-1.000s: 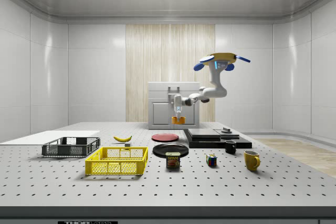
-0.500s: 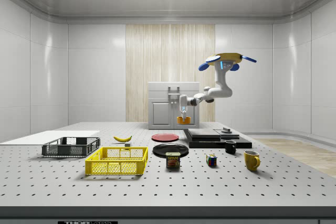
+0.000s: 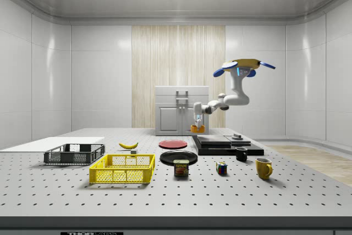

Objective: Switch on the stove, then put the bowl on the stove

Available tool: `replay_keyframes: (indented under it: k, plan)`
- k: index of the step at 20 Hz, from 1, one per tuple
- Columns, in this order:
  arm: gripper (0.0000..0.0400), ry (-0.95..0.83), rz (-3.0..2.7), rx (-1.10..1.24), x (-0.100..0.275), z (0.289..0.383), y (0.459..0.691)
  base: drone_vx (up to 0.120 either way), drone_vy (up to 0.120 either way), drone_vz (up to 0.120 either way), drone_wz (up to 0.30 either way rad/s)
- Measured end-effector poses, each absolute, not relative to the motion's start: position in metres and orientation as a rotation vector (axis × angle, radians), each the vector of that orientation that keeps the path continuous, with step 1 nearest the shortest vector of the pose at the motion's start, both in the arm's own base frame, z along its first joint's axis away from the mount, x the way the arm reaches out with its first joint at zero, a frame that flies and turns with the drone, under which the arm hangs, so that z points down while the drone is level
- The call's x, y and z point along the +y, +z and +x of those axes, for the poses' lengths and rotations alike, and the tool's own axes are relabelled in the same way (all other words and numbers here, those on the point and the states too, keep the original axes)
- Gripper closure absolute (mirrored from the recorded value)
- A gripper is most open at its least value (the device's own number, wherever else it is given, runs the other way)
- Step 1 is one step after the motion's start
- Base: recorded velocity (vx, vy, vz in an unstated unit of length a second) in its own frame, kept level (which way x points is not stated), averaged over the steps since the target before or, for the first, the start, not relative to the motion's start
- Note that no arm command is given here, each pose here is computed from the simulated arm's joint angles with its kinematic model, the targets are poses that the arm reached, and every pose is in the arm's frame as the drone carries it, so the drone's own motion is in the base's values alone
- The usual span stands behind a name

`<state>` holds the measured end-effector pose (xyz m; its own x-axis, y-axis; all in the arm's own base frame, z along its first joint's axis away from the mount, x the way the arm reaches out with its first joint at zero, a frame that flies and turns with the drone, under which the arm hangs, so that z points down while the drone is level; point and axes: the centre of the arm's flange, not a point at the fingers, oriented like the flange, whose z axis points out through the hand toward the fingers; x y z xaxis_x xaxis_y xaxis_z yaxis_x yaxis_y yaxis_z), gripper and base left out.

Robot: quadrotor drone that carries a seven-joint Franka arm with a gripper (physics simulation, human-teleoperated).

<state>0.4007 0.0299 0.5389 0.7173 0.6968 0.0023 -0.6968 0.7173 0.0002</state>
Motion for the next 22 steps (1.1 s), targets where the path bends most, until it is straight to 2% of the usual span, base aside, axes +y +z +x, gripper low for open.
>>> replay_keyframes:
  k: [4,8,18,22]
  plan:
    - [0.0295,0.771,0.001,-0.002,0.0299,0.4007,0.5389,-0.120,0.000,0.000,0.000]
    - [0.0295,0.771,0.001,-0.002,0.0299,0.4007,0.5389,-0.120,0.000,-0.110,0.000]
    - [0.0295,0.771,0.001,-0.002,0.0299,0.4007,0.5389,-0.120,0.000,0.000,0.000]
    - [0.0295,0.771,0.001,-0.002,0.0299,0.4006,0.5458,0.000,0.000,0.000,0.000]
